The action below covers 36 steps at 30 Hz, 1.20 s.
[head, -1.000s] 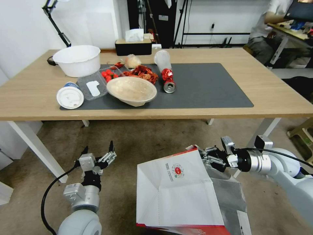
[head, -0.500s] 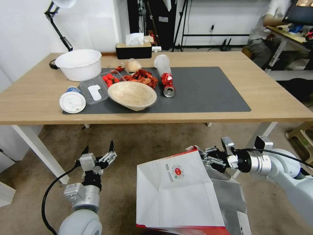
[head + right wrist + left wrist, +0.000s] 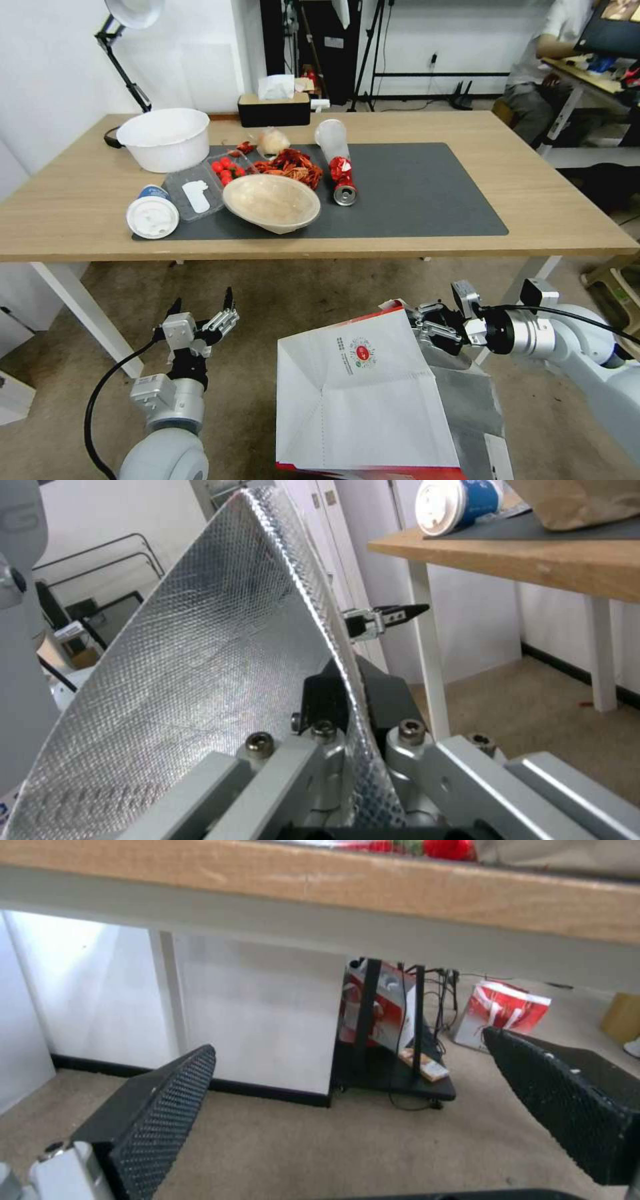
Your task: Pick up the food delivery bag from the floor and place it on the table.
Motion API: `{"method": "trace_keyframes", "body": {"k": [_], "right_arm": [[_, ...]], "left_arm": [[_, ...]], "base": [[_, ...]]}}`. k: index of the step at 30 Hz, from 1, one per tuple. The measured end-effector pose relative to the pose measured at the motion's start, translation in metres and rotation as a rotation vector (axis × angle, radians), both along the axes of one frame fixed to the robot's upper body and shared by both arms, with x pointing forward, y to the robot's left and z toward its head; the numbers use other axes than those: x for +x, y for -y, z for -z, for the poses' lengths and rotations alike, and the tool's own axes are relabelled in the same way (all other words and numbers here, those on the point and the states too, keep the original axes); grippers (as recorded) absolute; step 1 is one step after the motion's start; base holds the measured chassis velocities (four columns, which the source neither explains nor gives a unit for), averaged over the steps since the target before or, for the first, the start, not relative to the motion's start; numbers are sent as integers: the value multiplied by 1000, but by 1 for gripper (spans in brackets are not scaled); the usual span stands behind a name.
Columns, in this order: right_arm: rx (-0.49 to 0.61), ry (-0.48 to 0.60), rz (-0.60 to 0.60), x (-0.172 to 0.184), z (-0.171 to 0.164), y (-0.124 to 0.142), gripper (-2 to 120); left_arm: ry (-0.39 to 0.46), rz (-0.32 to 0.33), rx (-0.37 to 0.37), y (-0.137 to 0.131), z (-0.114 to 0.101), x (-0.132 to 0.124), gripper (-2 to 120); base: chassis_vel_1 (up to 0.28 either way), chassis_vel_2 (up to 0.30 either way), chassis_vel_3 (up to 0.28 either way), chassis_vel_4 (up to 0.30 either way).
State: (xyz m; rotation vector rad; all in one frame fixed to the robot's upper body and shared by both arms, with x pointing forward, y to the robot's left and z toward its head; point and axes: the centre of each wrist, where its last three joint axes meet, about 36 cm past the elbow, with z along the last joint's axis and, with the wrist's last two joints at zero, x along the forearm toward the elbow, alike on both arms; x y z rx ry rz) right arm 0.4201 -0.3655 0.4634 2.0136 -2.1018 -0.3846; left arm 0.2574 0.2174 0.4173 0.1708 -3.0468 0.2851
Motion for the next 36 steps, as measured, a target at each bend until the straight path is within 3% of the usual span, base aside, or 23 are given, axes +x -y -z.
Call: {"method": "trace_keyframes", "body": {"k": [36], "right_arm": [[4,2,4,1,0,-1,0]], "left_arm": [[6,5,4,0,0,0,100]], "base": [[0,0,0,0]]}}
